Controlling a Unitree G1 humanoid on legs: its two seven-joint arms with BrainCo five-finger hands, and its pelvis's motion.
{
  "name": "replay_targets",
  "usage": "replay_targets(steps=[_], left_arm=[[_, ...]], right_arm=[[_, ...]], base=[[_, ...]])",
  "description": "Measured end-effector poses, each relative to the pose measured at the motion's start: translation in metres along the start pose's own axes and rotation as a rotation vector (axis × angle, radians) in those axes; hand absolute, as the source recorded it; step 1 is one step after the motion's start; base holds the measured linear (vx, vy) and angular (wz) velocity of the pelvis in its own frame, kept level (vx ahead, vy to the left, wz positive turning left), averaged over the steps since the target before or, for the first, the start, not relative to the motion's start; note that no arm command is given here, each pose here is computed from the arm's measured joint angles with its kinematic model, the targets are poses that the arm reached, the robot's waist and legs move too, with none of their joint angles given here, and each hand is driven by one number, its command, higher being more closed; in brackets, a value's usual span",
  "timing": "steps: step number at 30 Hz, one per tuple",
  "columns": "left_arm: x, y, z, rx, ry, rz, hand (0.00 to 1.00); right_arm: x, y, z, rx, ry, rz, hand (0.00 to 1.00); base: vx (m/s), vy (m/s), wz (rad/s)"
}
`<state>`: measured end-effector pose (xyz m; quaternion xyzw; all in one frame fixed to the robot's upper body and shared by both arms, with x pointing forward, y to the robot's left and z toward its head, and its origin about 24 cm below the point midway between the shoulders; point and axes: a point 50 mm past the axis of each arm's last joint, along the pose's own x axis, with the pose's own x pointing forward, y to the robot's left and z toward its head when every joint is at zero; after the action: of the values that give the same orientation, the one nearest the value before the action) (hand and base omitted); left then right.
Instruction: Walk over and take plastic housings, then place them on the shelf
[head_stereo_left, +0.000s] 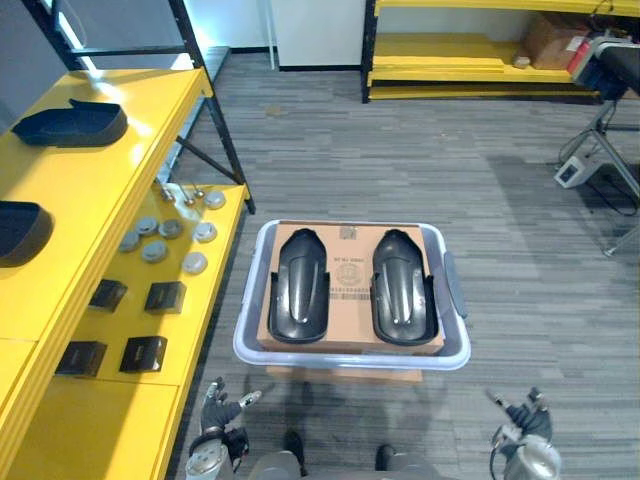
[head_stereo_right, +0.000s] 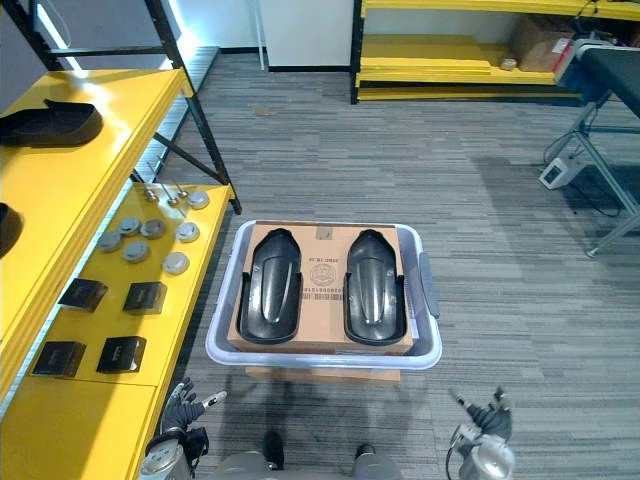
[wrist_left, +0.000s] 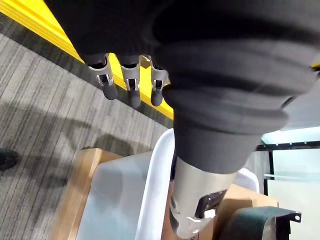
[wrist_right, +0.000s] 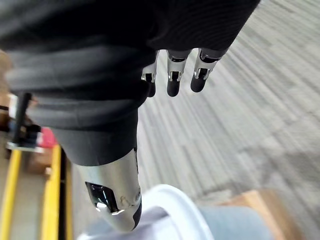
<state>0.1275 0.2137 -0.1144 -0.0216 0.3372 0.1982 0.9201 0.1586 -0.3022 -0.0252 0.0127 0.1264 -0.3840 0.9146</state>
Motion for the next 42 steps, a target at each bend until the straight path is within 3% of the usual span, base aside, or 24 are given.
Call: replay_targets(steps=[5,11,18,24,32,33,42], left_arm=[[-0.001,-0.002,0.000,0.006,-0.001,-0.011,0.00],[-0.003,-0.014,-0.003,0.041,0.004,-0.081,0.00],[0.001,-0.023,0.011,0.033,-0.051,-0.105,0.00],[0.004,-0.034,0.030,0.018,-0.126,-0.107,0.00],[0.007,-0.051,0.047,0.010,-0.191,-0.129,0.00],[0.007,-0.053,0.048,0.001,-0.194,-0.132,0.00],[0.008,-0.063,0.054,0.005,-0.209,-0.154,0.00]], right_arm=[[0.006,0.021,0.040,0.042,-0.170,0.034,0.00],[0.014,0.087,0.079,-0.038,-0.326,0.213,0.00],[0.042,0.136,0.100,-0.122,-0.293,0.222,0.00],[0.068,0.149,0.130,-0.141,-0.274,0.144,0.00],[0.098,0.132,0.147,-0.139,-0.174,0.006,0.00],[0.101,0.130,0.145,-0.146,-0.150,-0.002,1.00],[0.106,0.130,0.150,-0.109,-0.111,0.009,1.00]], base=[[0.03,0.010,0.01],[-0.04,-0.001,0.15],[-0.12,0.014,0.25],[-0.11,0.035,0.15],[-0.03,0.017,0.08],[0.00,0.000,0.00],[0.02,-0.001,0.00]])
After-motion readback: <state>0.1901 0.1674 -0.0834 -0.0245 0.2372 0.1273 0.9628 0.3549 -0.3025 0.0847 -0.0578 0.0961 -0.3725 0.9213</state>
